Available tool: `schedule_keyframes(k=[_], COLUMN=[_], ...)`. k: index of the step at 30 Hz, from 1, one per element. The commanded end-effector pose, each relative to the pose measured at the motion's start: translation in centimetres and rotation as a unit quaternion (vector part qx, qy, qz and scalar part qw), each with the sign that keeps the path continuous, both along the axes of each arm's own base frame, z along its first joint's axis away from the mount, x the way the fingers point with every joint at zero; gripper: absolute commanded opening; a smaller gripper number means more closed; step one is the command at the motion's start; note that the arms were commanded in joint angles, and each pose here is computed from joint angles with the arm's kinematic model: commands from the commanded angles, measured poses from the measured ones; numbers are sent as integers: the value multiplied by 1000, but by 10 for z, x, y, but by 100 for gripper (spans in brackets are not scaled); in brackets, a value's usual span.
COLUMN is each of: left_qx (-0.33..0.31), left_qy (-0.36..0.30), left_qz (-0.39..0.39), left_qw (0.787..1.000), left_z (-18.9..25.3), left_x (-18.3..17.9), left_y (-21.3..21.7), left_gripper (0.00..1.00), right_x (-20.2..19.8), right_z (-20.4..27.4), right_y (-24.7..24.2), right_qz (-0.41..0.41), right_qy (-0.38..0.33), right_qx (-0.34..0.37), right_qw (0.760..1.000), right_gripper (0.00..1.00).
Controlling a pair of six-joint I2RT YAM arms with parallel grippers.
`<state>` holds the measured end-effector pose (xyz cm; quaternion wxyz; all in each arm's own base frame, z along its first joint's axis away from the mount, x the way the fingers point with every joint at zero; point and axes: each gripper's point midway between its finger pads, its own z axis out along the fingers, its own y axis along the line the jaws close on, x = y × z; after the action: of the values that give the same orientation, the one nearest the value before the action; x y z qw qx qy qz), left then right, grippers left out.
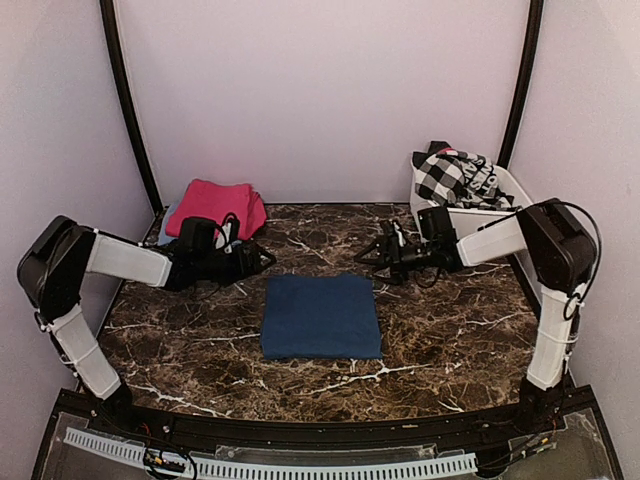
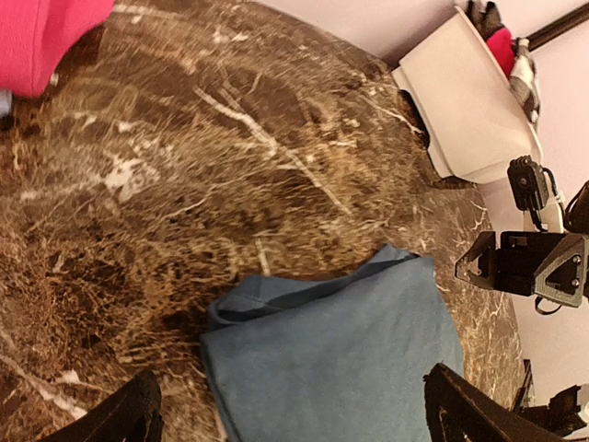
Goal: Fold and stack the mixed laundry pile
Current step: Adjust the square-folded T-shirt at the center of the board, then pick up the square-folded T-shirt from the center of the board.
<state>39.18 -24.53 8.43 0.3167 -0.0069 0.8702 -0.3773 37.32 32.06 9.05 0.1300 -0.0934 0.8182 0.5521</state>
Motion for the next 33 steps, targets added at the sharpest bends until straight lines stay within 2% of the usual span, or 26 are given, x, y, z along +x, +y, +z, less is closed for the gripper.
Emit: schedule_keyframes(k=[1,3,8,12,14,15,20,26,33], left_qx=[133,190,239,301,325,341,369,356,361], left_qy=[-98,-142,-193,-242,-271,-284,-333,-362,-355], left_qz=[-31,-49,-164,-249,-289,-304,-389,-444,-477], left_qw=[986,970,937,888,858,843,775,739,718], left_z=[56,75,76,65,56,49,18,-3,-36], left_x=[-29,-46,-106,-144,-159,-160,-190,-204,-205], left_y=[-2,-6,-58,-104,-126,-136,-191,-236,-256], left_gripper=[99,99,99,95,89,82,64,47,34], right_x=[-27,-42,-85,-113,-124,-126,-140,-146,-152], right_z=[54,56,51,34,23,21,6,-2,-9], right_y=[-19,-32,-57,-71,-75,-76,-82,-84,-85], right_qz=[-4,-16,-29,-39,-43,-44,-55,-58,-60], right_qy=[-67,-70,-52,-13,9,9,37,46,60], right_qx=[-19,-44,-69,-77,-80,-75,-70,-67,-60], right_qw=[998,996,996,996,996,996,995,995,995], right_gripper=[90,88,86,84,83,83,81,81,81])
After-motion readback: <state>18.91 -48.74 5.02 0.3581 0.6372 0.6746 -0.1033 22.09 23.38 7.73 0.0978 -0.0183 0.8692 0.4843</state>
